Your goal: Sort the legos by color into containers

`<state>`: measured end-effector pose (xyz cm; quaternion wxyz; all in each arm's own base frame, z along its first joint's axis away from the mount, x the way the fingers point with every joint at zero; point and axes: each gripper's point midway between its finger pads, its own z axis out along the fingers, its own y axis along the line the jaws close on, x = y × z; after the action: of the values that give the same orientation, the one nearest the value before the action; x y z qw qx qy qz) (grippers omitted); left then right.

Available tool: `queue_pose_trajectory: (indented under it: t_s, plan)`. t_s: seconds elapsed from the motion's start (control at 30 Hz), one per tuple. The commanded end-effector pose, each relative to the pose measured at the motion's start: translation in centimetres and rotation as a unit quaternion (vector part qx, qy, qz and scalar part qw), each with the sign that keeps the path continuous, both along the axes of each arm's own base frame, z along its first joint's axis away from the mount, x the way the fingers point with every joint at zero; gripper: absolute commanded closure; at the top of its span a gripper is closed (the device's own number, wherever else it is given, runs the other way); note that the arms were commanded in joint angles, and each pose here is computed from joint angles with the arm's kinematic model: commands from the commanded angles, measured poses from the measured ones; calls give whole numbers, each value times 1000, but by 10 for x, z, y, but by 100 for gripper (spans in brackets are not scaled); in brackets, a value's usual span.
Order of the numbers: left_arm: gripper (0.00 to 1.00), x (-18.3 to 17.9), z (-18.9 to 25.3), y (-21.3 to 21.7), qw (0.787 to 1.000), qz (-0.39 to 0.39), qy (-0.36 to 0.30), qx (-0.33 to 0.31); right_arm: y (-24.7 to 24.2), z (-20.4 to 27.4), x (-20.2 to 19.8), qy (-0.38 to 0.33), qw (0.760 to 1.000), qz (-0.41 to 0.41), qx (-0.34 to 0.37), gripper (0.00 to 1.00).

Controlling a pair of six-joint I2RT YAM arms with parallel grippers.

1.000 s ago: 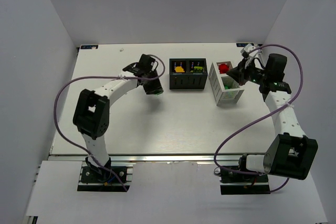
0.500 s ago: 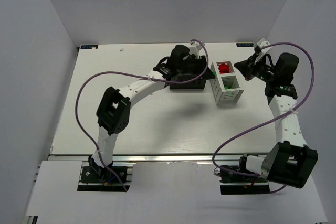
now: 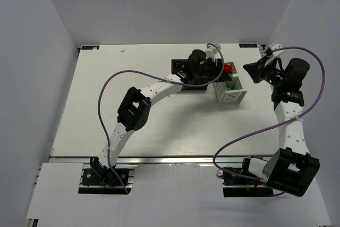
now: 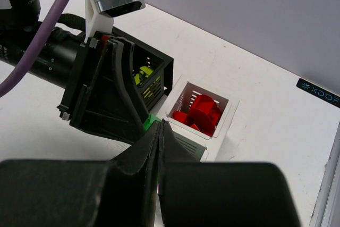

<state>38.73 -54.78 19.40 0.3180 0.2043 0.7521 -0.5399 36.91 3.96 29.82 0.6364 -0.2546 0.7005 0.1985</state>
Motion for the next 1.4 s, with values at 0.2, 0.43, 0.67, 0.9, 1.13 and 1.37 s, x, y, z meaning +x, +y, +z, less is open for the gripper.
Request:
queue_pose_trajectory:
  t_s: [0.2, 0.43, 0.67, 0.9, 1.13, 1.37]
  plan:
    - [52, 12, 37, -17, 998, 40, -42, -25, -2, 15, 1, -19, 1000, -3, 4, 100]
    - [40, 12, 23, -24, 999, 41, -31, -8, -1, 17, -1, -18, 1000, -2, 6, 100]
    - [38, 13, 33, -23, 998, 48, -43, -11, -4, 20, -2, -19, 1000, -7, 5, 98]
    - [40, 22, 79, 6, 990, 94, -107, 1, -7, 26, -4, -23, 1000, -12, -4, 43]
    - [30, 11, 108, 79, 981, 132, -139, 28, -22, 21, 3, 15, 996, -83, 33, 11]
    - [10, -11, 105, 177, 972, 194, -122, 50, -15, -2, -8, 83, 994, -63, 32, 10]
